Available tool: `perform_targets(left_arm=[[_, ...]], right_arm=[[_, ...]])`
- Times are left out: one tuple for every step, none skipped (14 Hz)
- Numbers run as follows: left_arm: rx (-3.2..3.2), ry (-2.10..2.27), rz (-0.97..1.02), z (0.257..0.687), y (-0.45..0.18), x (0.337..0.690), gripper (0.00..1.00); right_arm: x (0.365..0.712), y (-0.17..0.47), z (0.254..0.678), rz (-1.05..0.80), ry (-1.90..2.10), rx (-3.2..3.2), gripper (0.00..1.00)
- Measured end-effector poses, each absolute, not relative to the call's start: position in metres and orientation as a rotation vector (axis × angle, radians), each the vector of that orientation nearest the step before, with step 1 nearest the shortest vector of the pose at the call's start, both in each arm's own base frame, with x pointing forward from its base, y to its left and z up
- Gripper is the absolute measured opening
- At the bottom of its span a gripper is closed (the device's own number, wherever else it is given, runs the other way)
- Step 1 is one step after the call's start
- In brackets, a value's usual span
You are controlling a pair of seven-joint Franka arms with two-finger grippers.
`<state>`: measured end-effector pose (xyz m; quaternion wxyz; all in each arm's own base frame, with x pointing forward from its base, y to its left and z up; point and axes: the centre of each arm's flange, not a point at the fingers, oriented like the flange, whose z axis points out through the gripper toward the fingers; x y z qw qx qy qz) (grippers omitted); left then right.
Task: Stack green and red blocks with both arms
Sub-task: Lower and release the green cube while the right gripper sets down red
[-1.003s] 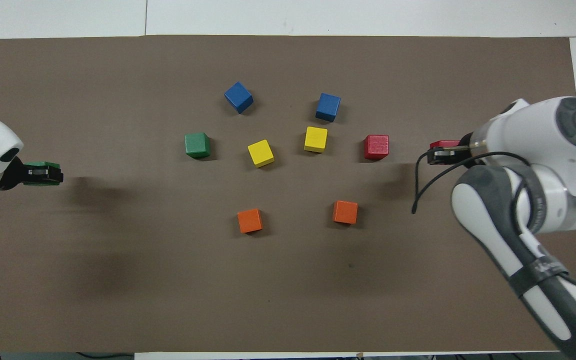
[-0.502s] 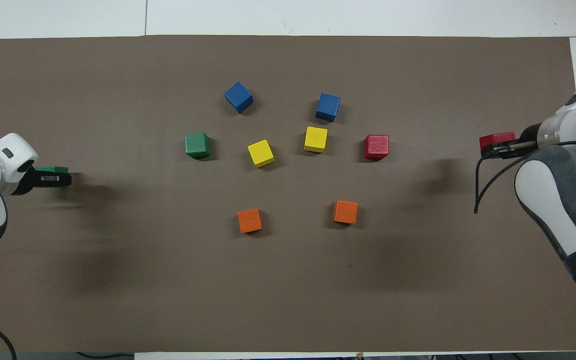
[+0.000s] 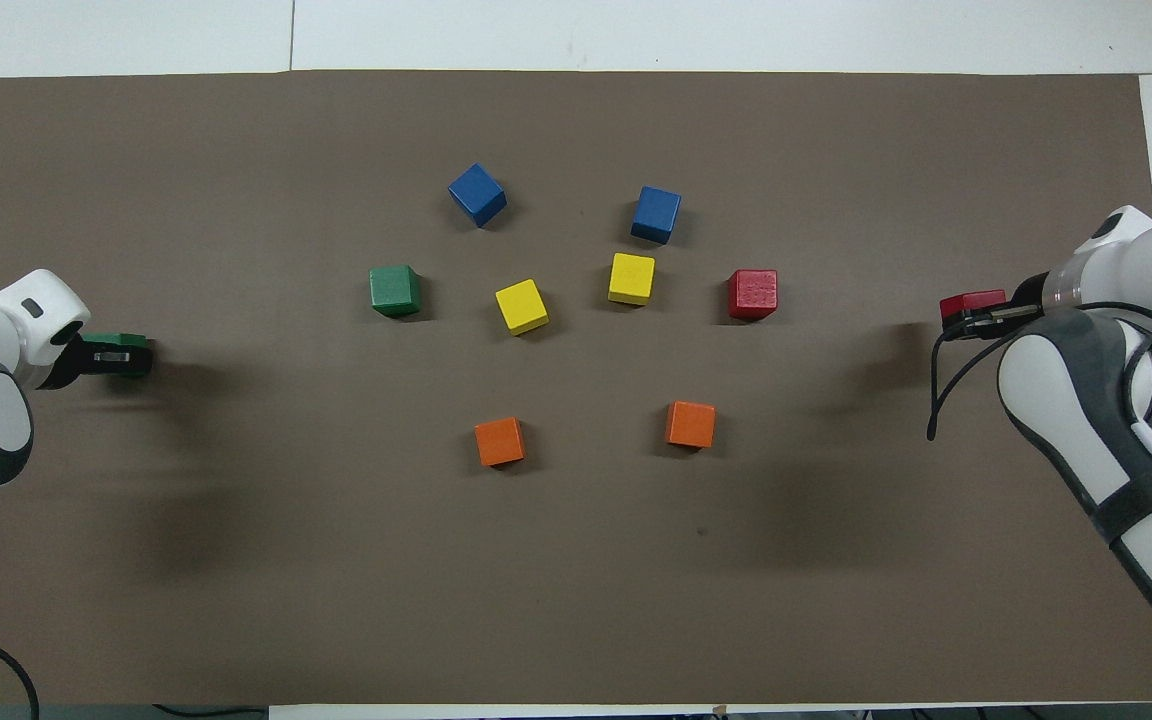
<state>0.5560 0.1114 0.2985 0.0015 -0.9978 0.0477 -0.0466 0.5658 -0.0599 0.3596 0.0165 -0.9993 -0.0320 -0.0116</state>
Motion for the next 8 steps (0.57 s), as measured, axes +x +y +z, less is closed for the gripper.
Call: perform_targets(left_arm=[[-3.132, 0.15, -0.145, 0.297, 0.111, 0.556, 0.55], [-3.132, 0.15, -0.144, 0.296, 0.111, 0.556, 0.55], [-3.132, 0.15, -0.143, 0.295, 0.112, 0.556, 0.55], [-3.132, 0.15, -0.143, 0.294, 0.112, 0.556, 0.55], [-3.132, 0.15, -0.143, 0.294, 0.112, 0.556, 0.55], [-3.132, 0.15, -0.143, 0.294, 0.112, 0.556, 0.55], [-3.132, 0.15, -0.144, 0.294, 0.112, 0.556, 0.59], [-3.132, 0.149, -0.145, 0.294, 0.112, 0.556, 0.69]], right_arm=[[0.564, -0.06, 0.356, -0.033, -0.099, -3.107, 0.55], [0.563, -0.06, 0.351, -0.034, -0.098, -3.108, 0.55], [0.562, -0.061, 0.347, -0.04, -0.096, -3.109, 0.55], [0.56, -0.061, 0.342, -0.041, -0.094, -3.11, 0.55], [0.56, -0.062, 0.337, -0.042, -0.092, -3.111, 0.55], [0.559, -0.062, 0.333, -0.045, -0.09, -3.112, 0.55], [0.559, -0.063, 0.328, -0.041, -0.086, -3.113, 0.55], [0.559, -0.066, 0.323, -0.034, -0.08, -3.113, 0.55]])
